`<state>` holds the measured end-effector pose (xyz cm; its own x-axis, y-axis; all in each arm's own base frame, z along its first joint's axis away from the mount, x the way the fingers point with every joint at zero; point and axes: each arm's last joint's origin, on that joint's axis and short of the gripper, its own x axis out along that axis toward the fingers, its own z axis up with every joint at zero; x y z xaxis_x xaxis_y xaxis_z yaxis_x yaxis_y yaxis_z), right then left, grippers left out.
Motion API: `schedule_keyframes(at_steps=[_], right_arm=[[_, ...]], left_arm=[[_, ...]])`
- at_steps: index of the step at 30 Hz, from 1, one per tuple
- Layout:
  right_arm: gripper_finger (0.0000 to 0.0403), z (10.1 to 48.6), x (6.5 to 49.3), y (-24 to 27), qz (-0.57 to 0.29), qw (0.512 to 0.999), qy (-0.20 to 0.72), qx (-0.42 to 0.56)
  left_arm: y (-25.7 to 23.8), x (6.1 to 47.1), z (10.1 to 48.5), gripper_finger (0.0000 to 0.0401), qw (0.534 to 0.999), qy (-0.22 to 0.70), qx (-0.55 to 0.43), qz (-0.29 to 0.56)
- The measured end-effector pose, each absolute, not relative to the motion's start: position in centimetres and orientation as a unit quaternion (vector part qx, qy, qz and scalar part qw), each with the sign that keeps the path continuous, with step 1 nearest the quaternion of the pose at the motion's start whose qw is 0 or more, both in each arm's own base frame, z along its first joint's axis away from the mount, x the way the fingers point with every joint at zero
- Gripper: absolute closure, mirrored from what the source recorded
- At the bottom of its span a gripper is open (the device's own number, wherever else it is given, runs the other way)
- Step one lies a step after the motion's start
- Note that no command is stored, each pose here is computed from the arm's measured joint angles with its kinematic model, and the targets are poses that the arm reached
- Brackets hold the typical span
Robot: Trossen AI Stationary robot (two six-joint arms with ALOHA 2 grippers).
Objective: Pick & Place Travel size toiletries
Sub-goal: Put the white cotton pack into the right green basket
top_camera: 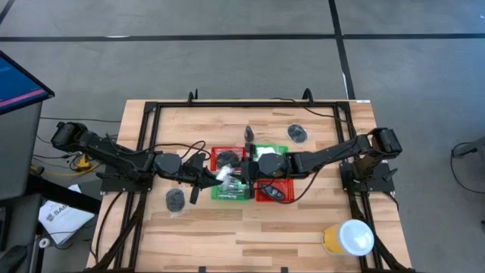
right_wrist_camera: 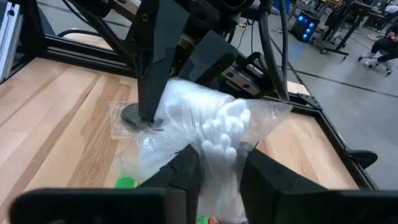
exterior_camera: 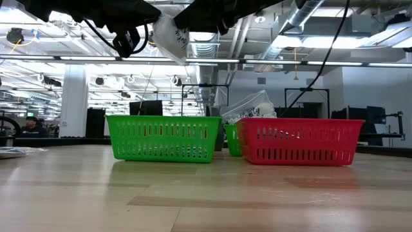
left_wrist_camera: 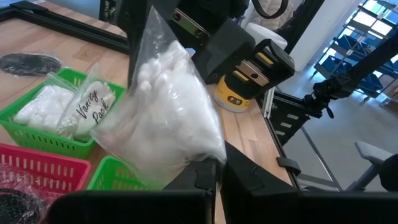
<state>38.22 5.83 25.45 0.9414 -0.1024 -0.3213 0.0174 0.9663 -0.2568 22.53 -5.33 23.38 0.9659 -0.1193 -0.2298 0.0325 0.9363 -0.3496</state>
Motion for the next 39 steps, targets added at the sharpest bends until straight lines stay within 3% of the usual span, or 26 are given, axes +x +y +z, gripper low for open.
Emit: schedule_keyframes(at_steps=[9, 23, 30, 39], right_arm=[[0.0392, 25.4, 38.2, 6.0, -0.03, 0.977, 0.17, -0.127], [0.0393, 26.9, 37.0, 5.5, -0.069, 0.973, 0.181, -0.126], [0.0392, 27.4, 35.1, 5.1, -0.092, 0.961, 0.239, -0.108], [0.0389, 26.8, 33.3, 4.5, -0.15, 0.931, 0.322, -0.088]], left_arm=[[-5.3, 22.5, 23.4, 0.04, 0.976, 0.125, -0.173, -0.034], [-4.9, 22.5, 23.3, 0.0346, 0.985, 0.118, -0.125, 0.02], [-4.9, 22.5, 23.2, 0.0321, 0.985, 0.122, -0.121, 0.028], [-4.9, 22.5, 23.2, 0.032, 0.985, 0.121, -0.121, 0.029]])
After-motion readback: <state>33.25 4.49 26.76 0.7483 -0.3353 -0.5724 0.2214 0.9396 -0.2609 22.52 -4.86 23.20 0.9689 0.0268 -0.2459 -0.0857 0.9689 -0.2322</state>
